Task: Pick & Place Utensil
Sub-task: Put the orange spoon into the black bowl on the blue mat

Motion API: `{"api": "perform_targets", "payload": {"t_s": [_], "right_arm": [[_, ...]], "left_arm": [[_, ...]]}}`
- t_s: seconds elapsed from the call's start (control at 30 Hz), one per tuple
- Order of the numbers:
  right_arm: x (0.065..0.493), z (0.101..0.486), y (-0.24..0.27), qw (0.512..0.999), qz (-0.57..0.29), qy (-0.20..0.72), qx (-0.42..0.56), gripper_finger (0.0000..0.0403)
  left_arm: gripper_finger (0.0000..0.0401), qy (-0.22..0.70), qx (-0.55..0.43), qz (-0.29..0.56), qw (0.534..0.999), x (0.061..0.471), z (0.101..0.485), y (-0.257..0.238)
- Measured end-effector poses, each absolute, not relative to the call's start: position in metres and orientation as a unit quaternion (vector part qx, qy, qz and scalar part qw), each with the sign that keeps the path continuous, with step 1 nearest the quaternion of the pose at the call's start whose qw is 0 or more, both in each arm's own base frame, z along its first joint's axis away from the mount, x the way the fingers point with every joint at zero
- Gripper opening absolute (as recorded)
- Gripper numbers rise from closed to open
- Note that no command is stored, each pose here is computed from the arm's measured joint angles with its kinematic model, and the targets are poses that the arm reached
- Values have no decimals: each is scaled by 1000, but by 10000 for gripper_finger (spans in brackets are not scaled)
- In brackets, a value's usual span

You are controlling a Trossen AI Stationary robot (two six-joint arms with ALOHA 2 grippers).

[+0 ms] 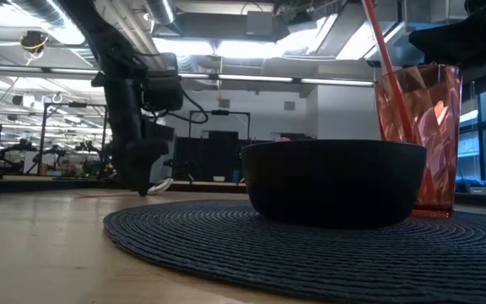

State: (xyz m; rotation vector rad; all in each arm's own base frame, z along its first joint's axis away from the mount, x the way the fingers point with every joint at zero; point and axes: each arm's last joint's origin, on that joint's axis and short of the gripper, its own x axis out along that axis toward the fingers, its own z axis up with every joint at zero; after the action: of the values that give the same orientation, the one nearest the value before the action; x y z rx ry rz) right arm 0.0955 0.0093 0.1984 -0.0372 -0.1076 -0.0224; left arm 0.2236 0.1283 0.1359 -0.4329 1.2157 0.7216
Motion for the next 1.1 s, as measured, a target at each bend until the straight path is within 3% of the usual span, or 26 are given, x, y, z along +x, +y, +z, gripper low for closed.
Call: {"api": "perform_targets", "payload": {"t_s": [0.3, 0.67, 0.9, 1.1], "right_arm": [[95, 198, 9, 998, -11, -54, -20, 14], [95, 198, 9, 998, -11, -54, -19, 14], [95, 198, 9, 998, -11, -54, -20, 14], [95, 198, 9, 998, -11, -54, -19, 14]], "left_arm": [[190, 567, -189, 303, 742, 225, 128, 134], [17, 601, -85, 234, 760, 236, 126, 115], [8, 622, 33, 183, 760, 246, 125, 90], [6, 627, 77, 128, 765, 252, 125, 70]]}}
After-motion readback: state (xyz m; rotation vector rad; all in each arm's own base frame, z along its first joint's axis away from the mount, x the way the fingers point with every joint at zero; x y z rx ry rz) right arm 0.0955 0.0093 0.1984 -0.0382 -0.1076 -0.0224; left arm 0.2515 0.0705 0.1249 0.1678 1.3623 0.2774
